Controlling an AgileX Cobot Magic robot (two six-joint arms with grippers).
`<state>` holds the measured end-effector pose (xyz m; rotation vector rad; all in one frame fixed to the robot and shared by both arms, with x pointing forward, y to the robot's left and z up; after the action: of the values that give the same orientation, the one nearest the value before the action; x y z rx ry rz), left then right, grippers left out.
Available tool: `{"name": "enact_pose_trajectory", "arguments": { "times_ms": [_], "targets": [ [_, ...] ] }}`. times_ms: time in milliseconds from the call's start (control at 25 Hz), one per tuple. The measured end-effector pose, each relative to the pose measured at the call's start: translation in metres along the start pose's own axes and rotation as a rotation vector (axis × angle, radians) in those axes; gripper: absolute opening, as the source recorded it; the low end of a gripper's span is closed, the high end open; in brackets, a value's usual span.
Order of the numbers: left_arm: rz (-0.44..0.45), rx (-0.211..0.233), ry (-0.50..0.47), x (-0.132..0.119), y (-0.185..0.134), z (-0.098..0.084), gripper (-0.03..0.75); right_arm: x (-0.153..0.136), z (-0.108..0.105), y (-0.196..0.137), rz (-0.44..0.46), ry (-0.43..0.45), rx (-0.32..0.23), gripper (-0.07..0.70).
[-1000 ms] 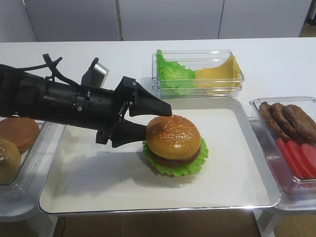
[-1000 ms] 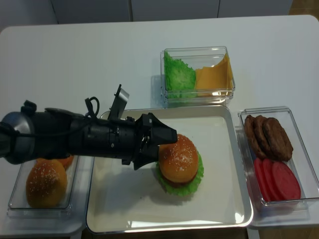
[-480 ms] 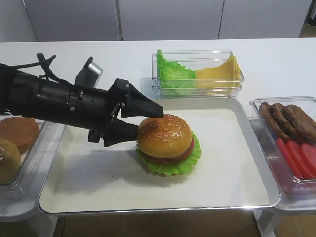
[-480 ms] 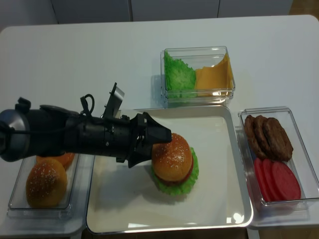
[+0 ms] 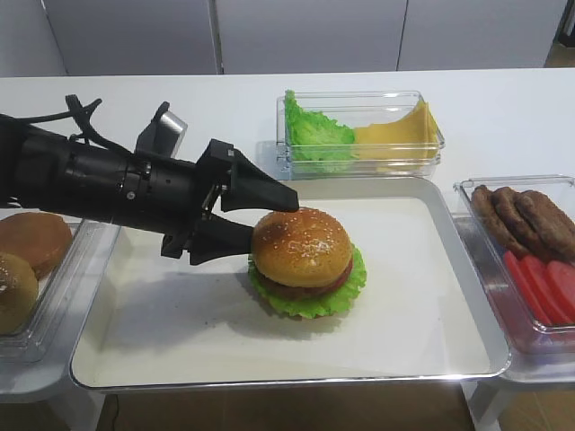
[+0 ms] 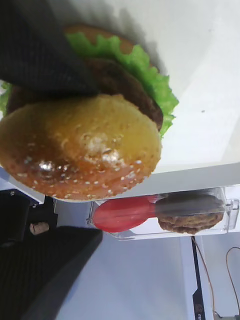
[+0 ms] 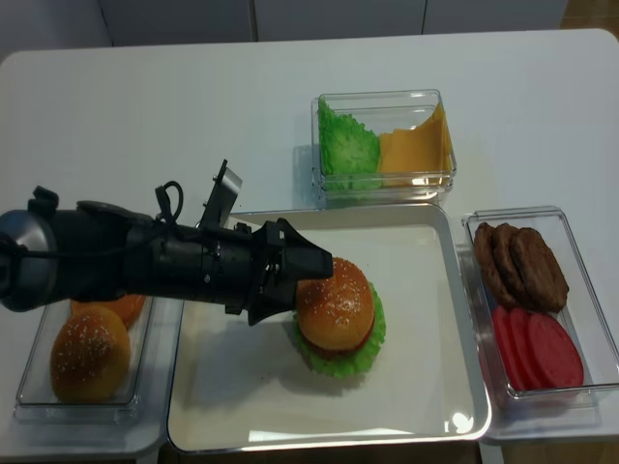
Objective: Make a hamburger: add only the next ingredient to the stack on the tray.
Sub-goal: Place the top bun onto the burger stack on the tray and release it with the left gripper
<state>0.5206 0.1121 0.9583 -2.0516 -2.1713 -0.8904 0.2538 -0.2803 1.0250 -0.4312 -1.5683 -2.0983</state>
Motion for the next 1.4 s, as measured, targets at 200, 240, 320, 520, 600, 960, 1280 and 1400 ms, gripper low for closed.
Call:
{"name": "enact_pose_trajectory", "arguments": {
  "times_ms": [200, 240, 320, 520, 600, 960, 1280, 1400],
  "targets": [
    [-0.011, -0.032, 0.012, 0.003, 0.001, -0.003, 0.598, 0.000, 0.000, 0.000, 0.000, 0.000, 0.000, 0.432],
    [-0.016, -0.042, 0.018, 0.004, 0.002, -0.005, 0.599, 0.000, 0.000, 0.000, 0.000, 0.000, 0.000, 0.431],
    [-0.025, -0.057, 0.041, 0.006, 0.003, -0.005, 0.601, 0.000, 0.000, 0.000, 0.000, 0.000, 0.000, 0.432],
    [0.018, -0.047, 0.099, 0.009, -0.002, 0.000, 0.602, 0.000, 0.000, 0.000, 0.000, 0.000, 0.000, 0.431],
    [0.042, -0.048, 0.122, 0.009, -0.004, 0.002, 0.603, 0.000, 0.000, 0.000, 0.000, 0.000, 0.000, 0.431],
    [0.010, -0.091, 0.157, 0.017, -0.001, -0.006, 0.603, 0.000, 0.000, 0.000, 0.000, 0.000, 0.000, 0.432],
    [0.006, -0.141, 0.240, 0.029, 0.000, -0.011, 0.601, 0.000, 0.000, 0.000, 0.000, 0.000, 0.000, 0.431],
    [0.004, -0.180, 0.282, 0.036, -0.001, -0.015, 0.597, 0.000, 0.000, 0.000, 0.000, 0.000, 0.000, 0.431]
  ]
}}
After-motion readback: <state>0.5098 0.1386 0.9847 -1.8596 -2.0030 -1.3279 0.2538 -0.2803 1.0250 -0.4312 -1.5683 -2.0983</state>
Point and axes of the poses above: a point on each arm's last joint axis where the gripper is mounted, x pointing back along that axis away from the gripper, z along the wrist's bending axis when the last joint is at zero, y = z × x, the point moved 3 cm from there along -x, pointing out along that axis toward the gripper, and after that the axes turned 14 degrees about -x, right-handed, at the moved point
